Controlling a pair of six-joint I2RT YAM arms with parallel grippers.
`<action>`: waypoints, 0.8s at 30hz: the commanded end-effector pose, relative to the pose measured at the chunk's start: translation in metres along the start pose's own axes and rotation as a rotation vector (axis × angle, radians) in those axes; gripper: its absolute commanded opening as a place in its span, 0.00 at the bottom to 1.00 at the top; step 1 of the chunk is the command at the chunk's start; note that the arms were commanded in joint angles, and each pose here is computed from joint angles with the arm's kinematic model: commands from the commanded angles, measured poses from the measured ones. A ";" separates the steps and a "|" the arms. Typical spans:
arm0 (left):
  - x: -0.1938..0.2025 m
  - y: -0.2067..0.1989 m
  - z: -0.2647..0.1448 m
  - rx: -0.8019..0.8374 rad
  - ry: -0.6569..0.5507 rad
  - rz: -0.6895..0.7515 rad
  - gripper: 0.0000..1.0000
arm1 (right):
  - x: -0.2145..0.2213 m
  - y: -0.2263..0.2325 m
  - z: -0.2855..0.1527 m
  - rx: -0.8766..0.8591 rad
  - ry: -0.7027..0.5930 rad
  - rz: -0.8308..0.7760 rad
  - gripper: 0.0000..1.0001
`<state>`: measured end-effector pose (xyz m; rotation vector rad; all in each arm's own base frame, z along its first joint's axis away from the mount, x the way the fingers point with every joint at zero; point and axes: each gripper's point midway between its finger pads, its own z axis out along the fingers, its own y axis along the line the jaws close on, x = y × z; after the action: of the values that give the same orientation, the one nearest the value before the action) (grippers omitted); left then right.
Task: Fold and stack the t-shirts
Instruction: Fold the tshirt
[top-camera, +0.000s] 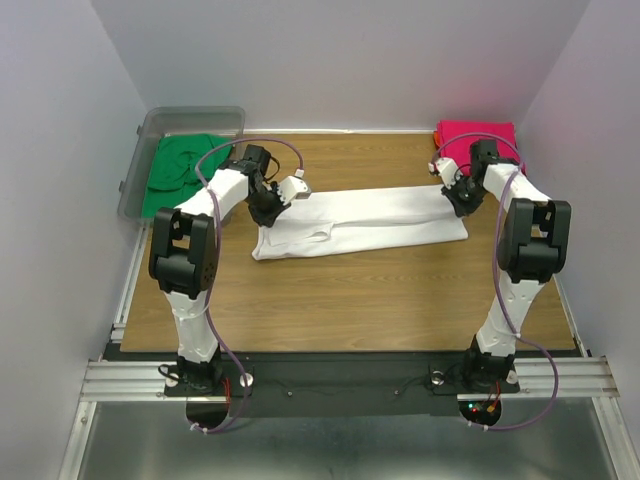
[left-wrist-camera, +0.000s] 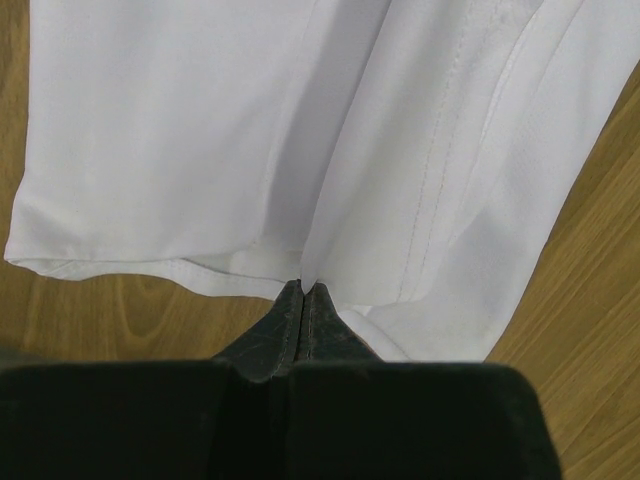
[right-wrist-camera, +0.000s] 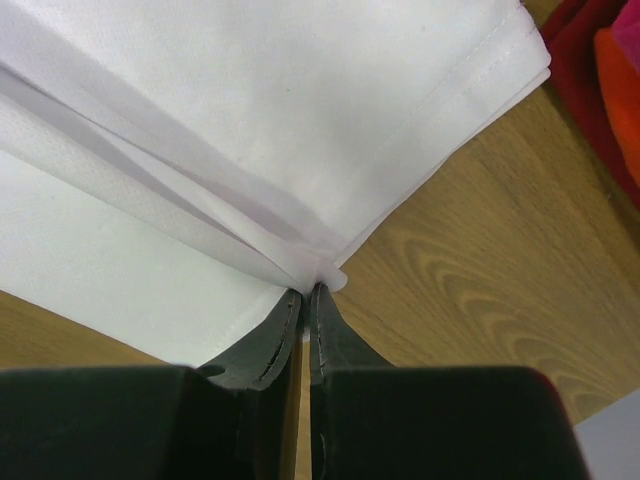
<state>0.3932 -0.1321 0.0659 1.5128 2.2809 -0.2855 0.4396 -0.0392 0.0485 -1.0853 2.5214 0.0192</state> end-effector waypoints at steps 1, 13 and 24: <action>-0.006 0.009 -0.010 -0.028 -0.020 0.017 0.00 | -0.012 -0.008 -0.002 0.015 -0.022 -0.001 0.01; -0.013 0.032 -0.018 -0.081 -0.076 -0.068 0.34 | -0.028 -0.025 -0.013 0.076 -0.049 0.102 0.55; -0.021 0.017 -0.056 -0.075 -0.218 -0.197 0.44 | -0.038 -0.014 -0.045 0.084 -0.126 0.279 0.52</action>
<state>0.4188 -0.1038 0.0864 1.2104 2.3262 -0.3104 0.4588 -0.0351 0.0730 -0.7828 2.5617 0.0350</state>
